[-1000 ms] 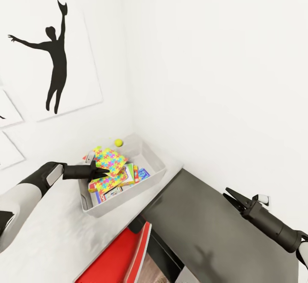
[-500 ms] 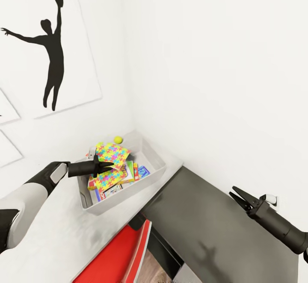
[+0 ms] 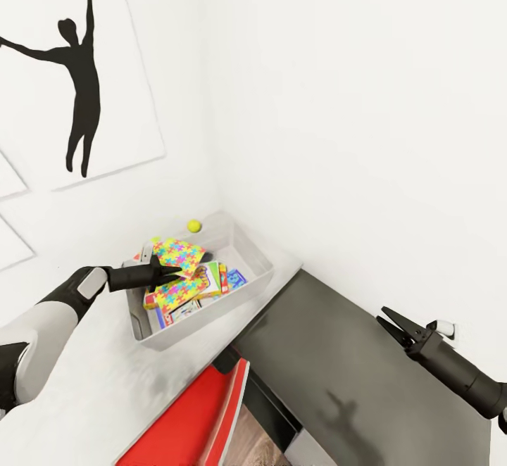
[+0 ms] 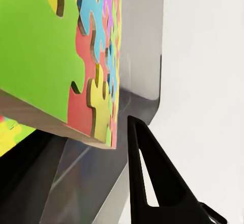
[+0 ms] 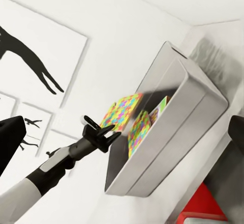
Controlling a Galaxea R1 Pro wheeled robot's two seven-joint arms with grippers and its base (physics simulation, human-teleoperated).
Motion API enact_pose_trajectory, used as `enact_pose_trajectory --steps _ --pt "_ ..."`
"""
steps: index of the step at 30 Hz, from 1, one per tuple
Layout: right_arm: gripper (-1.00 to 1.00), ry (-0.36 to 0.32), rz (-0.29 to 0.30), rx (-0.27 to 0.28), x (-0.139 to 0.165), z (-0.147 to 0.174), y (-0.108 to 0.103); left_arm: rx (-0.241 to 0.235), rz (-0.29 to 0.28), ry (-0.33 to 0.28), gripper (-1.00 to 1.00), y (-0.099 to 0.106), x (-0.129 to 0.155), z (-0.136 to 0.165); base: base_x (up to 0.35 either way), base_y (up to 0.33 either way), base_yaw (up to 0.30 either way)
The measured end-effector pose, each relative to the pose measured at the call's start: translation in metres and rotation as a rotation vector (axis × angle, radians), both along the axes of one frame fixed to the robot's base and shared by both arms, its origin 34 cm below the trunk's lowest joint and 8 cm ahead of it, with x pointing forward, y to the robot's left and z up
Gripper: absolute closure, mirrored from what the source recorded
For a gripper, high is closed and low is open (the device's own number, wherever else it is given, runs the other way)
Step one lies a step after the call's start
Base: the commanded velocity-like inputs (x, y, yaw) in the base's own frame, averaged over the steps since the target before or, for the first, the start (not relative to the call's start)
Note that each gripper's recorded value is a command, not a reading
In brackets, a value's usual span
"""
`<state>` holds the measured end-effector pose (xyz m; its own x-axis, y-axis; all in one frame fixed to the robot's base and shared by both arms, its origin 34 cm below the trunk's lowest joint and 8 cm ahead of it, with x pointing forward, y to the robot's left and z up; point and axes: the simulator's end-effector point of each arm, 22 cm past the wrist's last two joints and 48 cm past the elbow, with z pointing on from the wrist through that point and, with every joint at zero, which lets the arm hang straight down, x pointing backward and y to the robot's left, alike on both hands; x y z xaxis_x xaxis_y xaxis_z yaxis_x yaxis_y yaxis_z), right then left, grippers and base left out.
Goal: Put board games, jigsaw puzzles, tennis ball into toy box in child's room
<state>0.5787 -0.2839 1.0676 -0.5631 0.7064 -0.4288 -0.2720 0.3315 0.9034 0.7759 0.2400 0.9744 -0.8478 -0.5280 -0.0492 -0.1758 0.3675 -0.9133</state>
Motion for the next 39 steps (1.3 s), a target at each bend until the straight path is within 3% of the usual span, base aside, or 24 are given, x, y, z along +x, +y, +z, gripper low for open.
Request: enact_pose_trajectory --steps 13,31,34,39 --pt "-1.00 0.021 0.002 0.001 0.001 -0.010 0.002 -0.020 -0.007 0.029 1.00 -0.020 0.001 -0.015 0.000 0.000 0.000" --pt "-1.00 0.041 -0.006 0.007 0.002 -0.020 0.000 -0.012 -0.009 0.050 1.00 -0.019 -0.001 -0.030 0.000 0.000 0.000" --pt "-1.00 0.040 -0.020 0.012 0.002 -0.023 0.003 -0.017 -0.038 0.060 1.00 -0.031 -0.004 -0.030 0.000 0.000 0.000" --pt "-1.00 0.036 -0.032 0.017 0.003 -0.025 0.007 -0.008 -0.052 0.075 1.00 -0.031 -0.008 -0.033 0.000 0.000 0.000"
